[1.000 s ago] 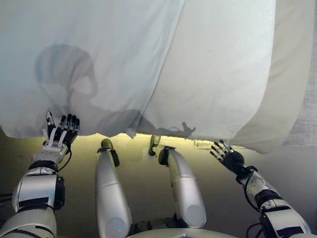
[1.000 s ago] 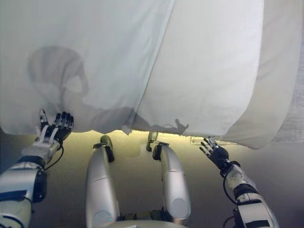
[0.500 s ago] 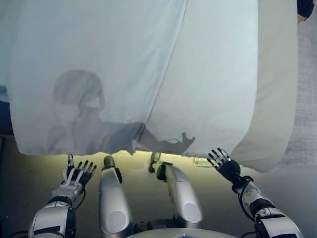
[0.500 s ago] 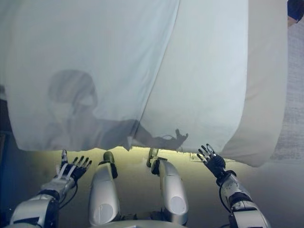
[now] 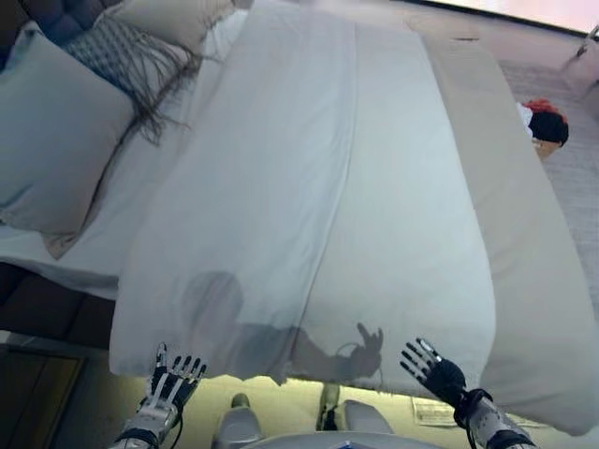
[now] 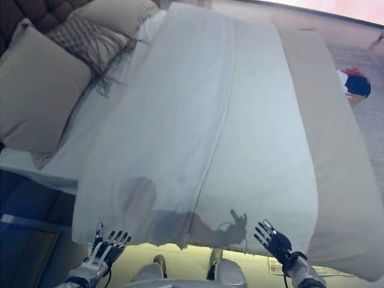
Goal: Make the bed neatly
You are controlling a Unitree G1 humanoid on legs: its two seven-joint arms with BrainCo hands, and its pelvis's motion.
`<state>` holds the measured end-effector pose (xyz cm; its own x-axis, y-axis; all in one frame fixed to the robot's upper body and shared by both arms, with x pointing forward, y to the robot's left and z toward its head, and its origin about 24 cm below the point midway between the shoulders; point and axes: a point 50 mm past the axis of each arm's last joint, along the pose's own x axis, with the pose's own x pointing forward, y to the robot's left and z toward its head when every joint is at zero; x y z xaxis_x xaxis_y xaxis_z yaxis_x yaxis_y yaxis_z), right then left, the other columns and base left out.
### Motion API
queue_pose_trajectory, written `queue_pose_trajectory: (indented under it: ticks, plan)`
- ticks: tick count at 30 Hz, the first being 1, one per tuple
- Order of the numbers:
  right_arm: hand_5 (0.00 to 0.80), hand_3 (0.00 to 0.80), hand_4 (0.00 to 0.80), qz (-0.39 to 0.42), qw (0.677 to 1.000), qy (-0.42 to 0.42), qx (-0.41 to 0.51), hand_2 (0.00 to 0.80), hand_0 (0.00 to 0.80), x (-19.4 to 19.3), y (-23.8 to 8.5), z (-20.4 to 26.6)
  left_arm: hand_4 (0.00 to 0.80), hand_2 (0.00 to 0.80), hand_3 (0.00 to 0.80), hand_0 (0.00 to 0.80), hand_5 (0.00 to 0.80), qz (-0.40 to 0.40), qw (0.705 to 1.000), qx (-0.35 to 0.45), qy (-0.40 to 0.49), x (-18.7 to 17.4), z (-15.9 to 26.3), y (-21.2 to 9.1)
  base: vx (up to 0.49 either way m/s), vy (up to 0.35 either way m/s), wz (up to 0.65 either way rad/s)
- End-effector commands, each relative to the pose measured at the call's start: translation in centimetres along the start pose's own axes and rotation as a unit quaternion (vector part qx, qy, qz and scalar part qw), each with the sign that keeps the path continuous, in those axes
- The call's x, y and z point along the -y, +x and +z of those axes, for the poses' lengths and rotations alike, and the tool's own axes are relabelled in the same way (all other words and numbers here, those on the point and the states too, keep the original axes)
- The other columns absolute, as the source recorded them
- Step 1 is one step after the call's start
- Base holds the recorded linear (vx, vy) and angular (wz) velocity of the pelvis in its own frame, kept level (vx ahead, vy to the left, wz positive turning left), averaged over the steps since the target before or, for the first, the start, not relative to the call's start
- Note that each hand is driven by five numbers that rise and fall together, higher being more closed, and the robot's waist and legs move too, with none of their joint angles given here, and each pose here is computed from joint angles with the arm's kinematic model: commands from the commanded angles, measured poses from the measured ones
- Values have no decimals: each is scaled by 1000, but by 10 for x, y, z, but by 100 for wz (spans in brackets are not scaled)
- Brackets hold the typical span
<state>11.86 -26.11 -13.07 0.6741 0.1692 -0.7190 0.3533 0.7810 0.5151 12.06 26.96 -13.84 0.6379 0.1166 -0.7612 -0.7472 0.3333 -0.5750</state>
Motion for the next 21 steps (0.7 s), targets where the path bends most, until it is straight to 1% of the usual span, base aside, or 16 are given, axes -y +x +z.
queue_pose_trajectory:
  ticks: [1,3,5,7,10,11,12,14,17,21]
  plan:
    - [0,0,0,-13,1000,6,0,0,0,-2,4,-5,0,0,0,0,0,-31,997,-6,69,5,0,2,80,-10,0]
    - [0,0,0,-32,999,12,-17,0,0,1,3,-19,0,0,0,0,0,-19,994,-26,108,1,-7,1,77,16,-2]
    - [0,0,0,-46,998,45,-15,0,0,0,5,-26,0,0,0,0,0,-32,990,-50,127,2,-17,1,57,28,-1]
    - [0,0,0,-60,996,73,-4,0,0,-5,10,-34,0,0,0,0,0,-35,983,-67,166,3,-32,2,53,36,-6]
    - [0,0,0,-103,990,96,7,0,0,-3,10,-41,0,0,0,0,0,-23,981,-73,176,0,-44,2,67,35,-7]
    - [0,0,0,-131,985,113,9,0,0,0,8,-45,0,0,0,0,0,-15,978,-78,191,-2,-49,1,56,21,-5]
    - [0,0,0,-137,984,116,9,0,0,1,8,-46,0,0,0,0,0,-14,978,-80,191,-2,-50,1,63,22,-5]
    - [0,0,0,-176,976,124,6,0,0,7,3,-52,0,0,0,0,0,0,982,-81,170,-4,-58,0,55,19,-2]
    - [0,0,0,-170,977,128,6,0,0,7,2,-58,0,0,0,0,0,20,983,-86,161,-11,-66,-3,74,2,0]
    - [0,0,0,-160,979,126,10,0,0,5,1,-62,0,0,0,0,0,14,978,-98,183,-15,-72,-6,59,-10,-1]
